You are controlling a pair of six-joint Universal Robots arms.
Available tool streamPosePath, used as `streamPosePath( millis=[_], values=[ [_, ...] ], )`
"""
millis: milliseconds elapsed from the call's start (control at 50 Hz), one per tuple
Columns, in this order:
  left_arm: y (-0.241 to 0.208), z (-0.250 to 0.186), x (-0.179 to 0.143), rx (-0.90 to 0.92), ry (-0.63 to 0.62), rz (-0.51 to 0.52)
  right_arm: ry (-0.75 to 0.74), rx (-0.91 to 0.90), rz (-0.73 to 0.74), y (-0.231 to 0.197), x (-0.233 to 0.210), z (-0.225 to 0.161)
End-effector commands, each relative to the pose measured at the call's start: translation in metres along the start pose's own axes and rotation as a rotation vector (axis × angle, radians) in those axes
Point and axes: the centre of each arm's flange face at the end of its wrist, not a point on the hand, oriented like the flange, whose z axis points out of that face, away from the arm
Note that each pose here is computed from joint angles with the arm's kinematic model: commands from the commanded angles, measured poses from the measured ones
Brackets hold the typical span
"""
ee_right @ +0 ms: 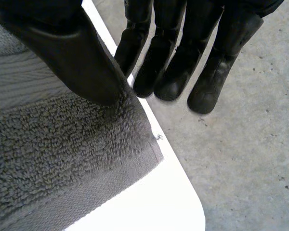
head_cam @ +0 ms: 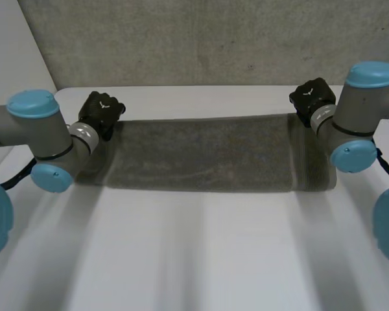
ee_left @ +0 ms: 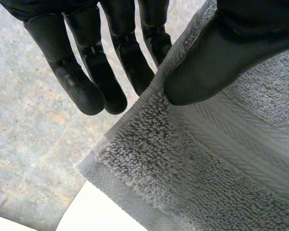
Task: Fold the towel.
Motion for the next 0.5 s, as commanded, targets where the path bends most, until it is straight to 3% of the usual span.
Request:
streamPosePath(
  millis=[20, 140, 240, 360, 500],
  values=[
    [0.007, 0.009, 0.005, -0.017, -0.025, 0.023, 0.019, 0.028, -0.002, 0.007, -0.012, 0.015],
    [-0.014, 0.004, 0.001, -0.007, -0.079, 0.022, 0.062, 0.002, 0.029, 0.001, -0.006, 0.012],
    [-0.042, -0.011, -0.015, 0.014, -0.117, -0.005, 0.073, 0.039, 0.117, -0.033, 0.012, -0.007],
    [-0.070, -0.051, -0.036, 0.022, -0.126, -0.112, -0.008, 0.017, 0.142, -0.047, 0.027, -0.053],
    [-0.060, -0.103, -0.022, -0.053, -0.071, -0.219, -0.098, -0.062, 0.154, -0.026, 0.009, -0.111]
  ],
)
